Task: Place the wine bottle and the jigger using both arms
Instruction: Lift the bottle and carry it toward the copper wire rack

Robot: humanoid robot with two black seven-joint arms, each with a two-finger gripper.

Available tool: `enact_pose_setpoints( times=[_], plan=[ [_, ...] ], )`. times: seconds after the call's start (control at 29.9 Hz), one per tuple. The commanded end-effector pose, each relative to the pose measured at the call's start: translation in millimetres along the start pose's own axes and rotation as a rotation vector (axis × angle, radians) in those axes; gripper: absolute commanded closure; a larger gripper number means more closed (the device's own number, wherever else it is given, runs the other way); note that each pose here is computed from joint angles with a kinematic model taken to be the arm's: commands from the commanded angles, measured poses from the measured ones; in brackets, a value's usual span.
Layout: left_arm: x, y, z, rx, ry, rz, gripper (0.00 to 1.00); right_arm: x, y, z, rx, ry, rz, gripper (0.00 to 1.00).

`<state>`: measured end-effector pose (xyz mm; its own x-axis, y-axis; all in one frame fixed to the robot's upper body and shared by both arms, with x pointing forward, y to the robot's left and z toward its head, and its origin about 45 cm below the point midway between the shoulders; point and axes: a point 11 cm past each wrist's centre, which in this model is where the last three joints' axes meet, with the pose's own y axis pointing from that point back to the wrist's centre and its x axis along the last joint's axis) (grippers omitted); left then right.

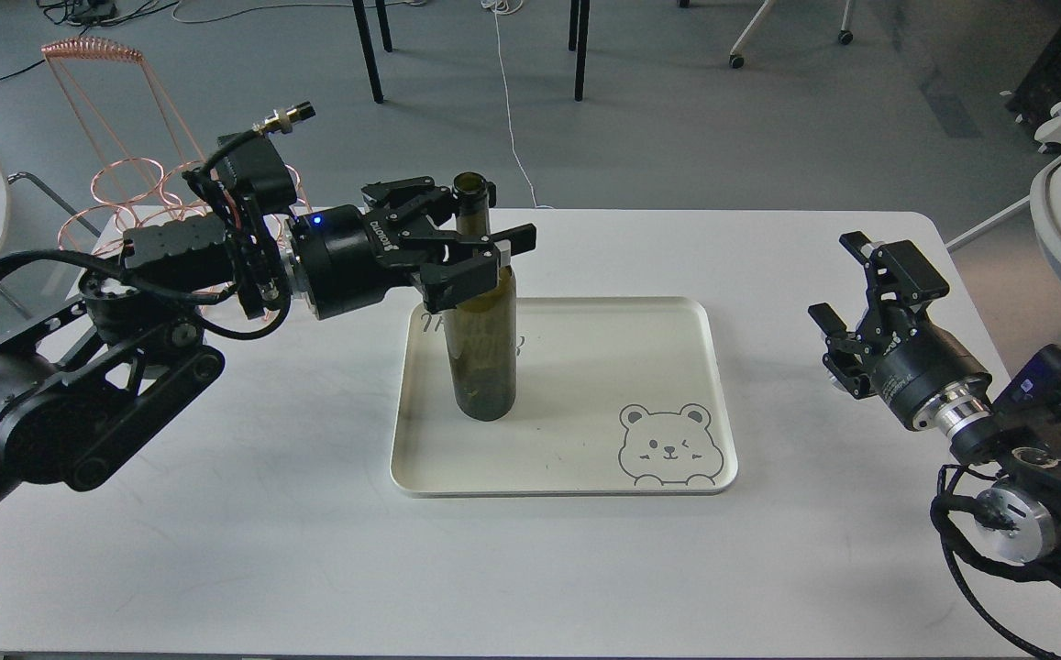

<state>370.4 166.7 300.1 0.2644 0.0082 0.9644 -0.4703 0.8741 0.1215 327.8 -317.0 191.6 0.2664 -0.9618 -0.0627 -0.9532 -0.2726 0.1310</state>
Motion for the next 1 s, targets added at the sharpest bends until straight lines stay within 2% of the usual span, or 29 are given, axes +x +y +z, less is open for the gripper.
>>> enact_pose_setpoints(
  times=[0.0, 0.07, 0.13, 0.2, 0.33, 0.53, 0.7, 0.84, 0.97],
  plan=[
    [3, -2, 1, -0.003, -0.010, 0.001, 0.69, 1, 0, 0, -0.002, 0.001, 0.002, 0.02],
    [5, -2, 0, -0.003, -0.019, 0.000, 0.76, 0, 0, 0, -0.001, 0.001, 0.001, 0.02],
    [8, -3, 1, -0.006, -0.036, -0.002, 0.86, 0, 0, 1, -0.001, 0.000, 0.001, 0.02],
    [11, -3, 1, -0.005, -0.050, 0.007, 0.90, 0, 0, 1, -0.001, 0.000, 0.001, 0.02],
    [26, -3, 0, -0.004, -0.082, 0.029, 0.90, 0, 0, 1, -0.001, 0.000, 0.001, 0.02],
    [97, 15, -13, 0.046, -0.223, 0.068, 0.90, 1, 0, 1, -0.001, 0.001, 0.003, 0.02],
    [145, 45, -44, 0.167, -0.263, 0.107, 0.90, 0, 0, 1, -0.001, -0.001, 0.002, 0.02],
    [175, 82, -83, 0.324, -0.279, 0.130, 0.90, 0, 0, 1, -0.001, -0.001, 0.002, 0.02],
    [182, 109, -111, 0.438, -0.258, 0.134, 0.90, 0, 1, 2, -0.005, -0.001, 0.003, 0.02]
  ],
)
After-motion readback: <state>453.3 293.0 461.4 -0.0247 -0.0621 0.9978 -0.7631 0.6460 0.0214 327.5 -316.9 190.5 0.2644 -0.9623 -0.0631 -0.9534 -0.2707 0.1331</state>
